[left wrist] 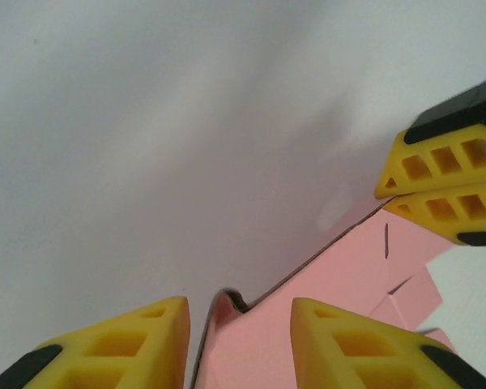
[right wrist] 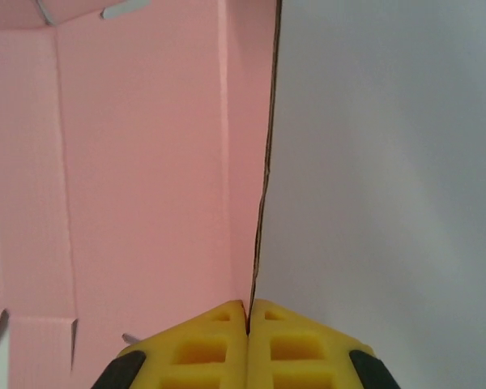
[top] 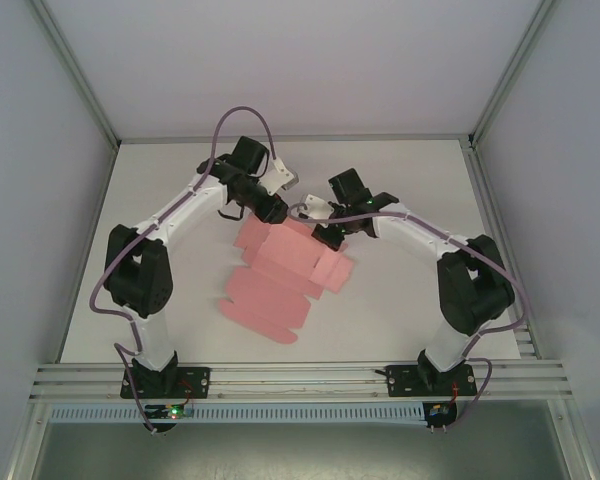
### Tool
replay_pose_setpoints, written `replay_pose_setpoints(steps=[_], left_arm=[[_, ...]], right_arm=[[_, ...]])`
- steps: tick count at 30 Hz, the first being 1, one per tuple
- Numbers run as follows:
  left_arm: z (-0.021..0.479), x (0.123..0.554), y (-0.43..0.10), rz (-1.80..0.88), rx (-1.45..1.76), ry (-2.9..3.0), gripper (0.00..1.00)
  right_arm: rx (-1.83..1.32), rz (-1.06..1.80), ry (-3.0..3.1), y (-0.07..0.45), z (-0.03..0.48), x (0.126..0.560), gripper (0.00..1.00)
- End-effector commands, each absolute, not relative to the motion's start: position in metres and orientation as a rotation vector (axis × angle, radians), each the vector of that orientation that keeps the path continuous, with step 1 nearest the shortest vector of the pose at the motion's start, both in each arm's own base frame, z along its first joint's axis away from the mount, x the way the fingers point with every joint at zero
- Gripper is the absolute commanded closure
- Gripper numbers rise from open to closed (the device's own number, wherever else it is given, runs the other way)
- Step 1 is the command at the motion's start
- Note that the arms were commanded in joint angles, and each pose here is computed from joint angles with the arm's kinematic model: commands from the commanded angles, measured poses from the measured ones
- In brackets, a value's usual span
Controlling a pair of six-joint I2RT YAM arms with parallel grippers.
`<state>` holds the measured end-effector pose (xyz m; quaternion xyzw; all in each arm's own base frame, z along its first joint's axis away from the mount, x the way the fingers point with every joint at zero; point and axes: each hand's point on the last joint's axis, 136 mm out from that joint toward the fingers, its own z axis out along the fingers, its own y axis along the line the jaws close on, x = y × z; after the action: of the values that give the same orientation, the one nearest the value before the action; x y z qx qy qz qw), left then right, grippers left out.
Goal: Assemble paper box
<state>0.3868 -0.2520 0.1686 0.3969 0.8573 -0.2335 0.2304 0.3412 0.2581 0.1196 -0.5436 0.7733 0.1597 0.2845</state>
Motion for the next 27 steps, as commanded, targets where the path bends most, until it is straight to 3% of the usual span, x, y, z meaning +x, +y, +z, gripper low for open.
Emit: replay_pose_setpoints(steps=[1, 5, 16, 25, 27], left_arm=[[0.174, 0.371, -0.25, -0.741, 1.195, 2.314, 0.61], [0.176, 0.371, -0.246, -0.799, 1.195, 2.302, 0.62], [0.172, 0.352, -0.234, -0.73, 1.339, 2.258, 0.96], [0.175, 0.331, -0.228, -0.737, 1.443, 2.229, 0.95], [0.177, 0.324, -0.228, -0.762, 1.47, 2.21, 0.85]], right_arm=[[-1.622, 0.529, 1.875, 0.269, 0.137, 0.319, 1.0], [-1.644, 0.54, 1.864, 0.267, 0.141, 0.314, 1.0], [-1.561, 0.449, 1.963, 0.251, 0.139, 0.333, 1.0], [-1.579, 0.458, 1.988, 0.242, 0.137, 0.328, 1.0], [-1.579, 0.457, 1.989, 0.241, 0.138, 0.328, 1.0]])
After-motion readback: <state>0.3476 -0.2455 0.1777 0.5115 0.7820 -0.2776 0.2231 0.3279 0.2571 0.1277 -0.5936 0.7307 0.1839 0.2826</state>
